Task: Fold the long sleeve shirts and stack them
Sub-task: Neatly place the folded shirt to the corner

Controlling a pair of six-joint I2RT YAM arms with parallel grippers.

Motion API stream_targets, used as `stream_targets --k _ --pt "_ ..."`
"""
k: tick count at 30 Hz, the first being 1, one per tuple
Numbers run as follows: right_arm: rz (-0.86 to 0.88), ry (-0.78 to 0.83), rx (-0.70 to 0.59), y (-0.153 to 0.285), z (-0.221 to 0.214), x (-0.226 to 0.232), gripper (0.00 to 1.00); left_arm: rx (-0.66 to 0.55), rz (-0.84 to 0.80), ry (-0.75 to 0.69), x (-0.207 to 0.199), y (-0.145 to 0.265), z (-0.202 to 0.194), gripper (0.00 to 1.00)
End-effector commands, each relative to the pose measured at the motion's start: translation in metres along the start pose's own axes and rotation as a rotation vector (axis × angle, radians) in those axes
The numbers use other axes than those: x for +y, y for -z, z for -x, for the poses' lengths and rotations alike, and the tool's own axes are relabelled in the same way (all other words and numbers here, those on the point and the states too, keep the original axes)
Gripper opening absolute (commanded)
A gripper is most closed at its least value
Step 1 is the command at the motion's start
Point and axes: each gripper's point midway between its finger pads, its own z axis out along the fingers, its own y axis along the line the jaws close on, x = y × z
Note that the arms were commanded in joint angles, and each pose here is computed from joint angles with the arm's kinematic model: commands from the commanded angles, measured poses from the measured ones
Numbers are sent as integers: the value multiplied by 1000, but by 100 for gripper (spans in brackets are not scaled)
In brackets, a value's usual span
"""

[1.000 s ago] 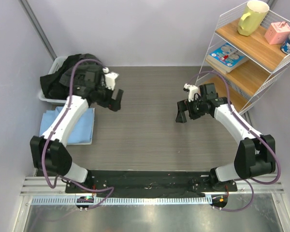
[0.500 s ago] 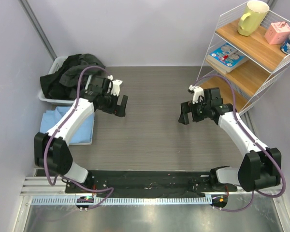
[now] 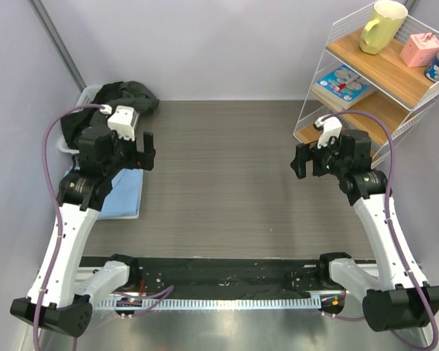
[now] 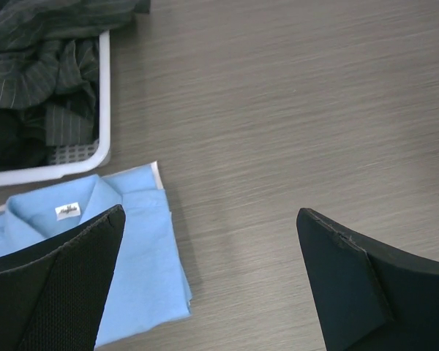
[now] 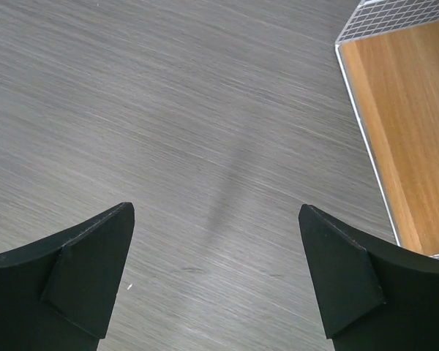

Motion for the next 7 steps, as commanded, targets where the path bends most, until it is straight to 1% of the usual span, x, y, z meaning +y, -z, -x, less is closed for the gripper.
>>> stream_targets --k 1,3,7 --pt "43 -35 72 -15 -15 4 100 202 102 10 18 -35 -49 100" --pt "51 -40 83 -18 -18 5 100 270 110 23 19 -45 -69 100" --pt "47 -37 107 -22 -26 3 100 312 107 49 16 -52 -81 100"
